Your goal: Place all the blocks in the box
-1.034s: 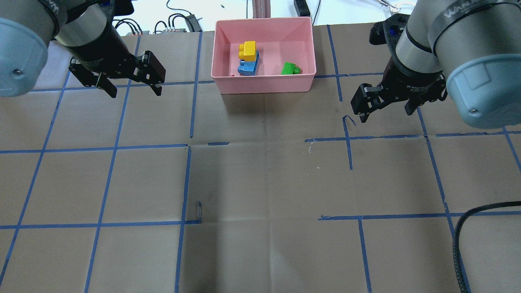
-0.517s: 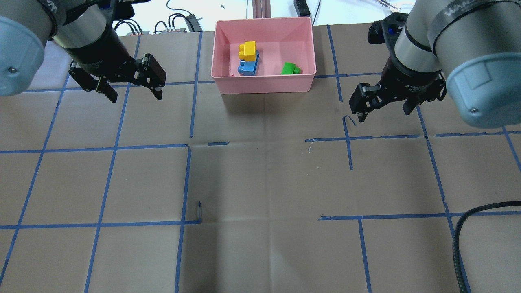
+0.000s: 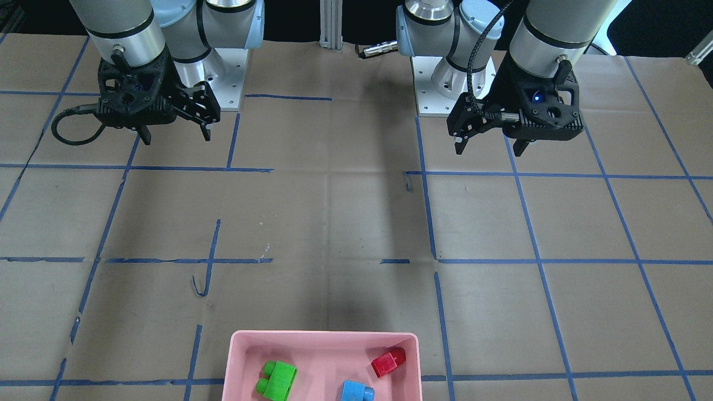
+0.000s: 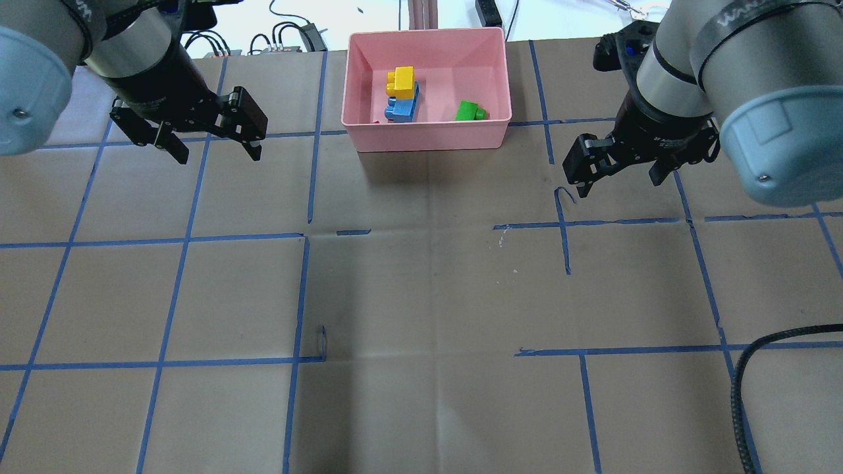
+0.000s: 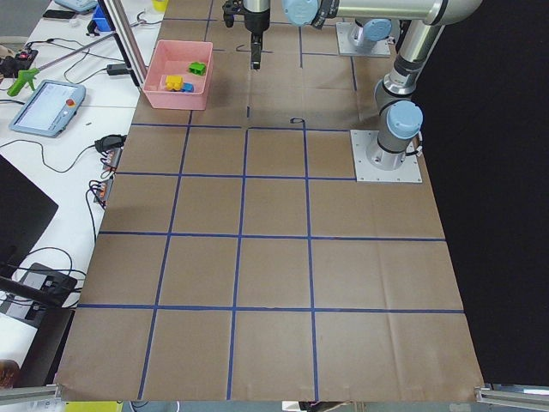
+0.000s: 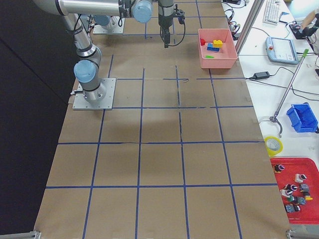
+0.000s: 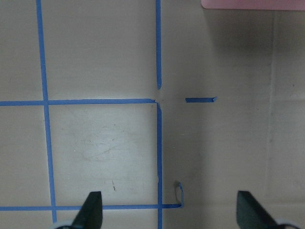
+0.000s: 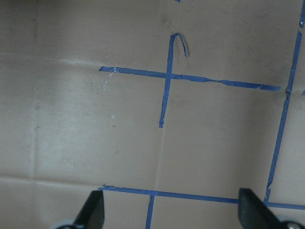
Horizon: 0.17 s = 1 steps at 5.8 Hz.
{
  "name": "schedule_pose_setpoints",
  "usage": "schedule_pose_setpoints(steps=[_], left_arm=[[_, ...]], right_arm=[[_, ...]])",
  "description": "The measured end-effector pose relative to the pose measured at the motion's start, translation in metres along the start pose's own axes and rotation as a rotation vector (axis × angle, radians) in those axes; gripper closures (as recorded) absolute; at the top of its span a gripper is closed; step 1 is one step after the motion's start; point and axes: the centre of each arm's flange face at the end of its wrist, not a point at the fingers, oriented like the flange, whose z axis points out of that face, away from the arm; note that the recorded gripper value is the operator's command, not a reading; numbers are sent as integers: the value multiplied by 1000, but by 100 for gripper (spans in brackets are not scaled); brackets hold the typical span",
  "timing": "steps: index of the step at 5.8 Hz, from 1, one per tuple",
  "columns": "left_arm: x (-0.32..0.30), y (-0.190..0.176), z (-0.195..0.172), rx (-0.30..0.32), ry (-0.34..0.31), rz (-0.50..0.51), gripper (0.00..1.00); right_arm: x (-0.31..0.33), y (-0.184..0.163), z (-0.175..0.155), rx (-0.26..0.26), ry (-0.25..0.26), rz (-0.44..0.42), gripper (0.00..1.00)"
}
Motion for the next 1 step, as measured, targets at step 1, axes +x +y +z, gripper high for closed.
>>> schedule_pose_setpoints(steps=[1], left_arm=[[0, 0, 0, 0, 1, 1, 0]], right_arm=[[0, 0, 0, 0, 0, -1, 0]])
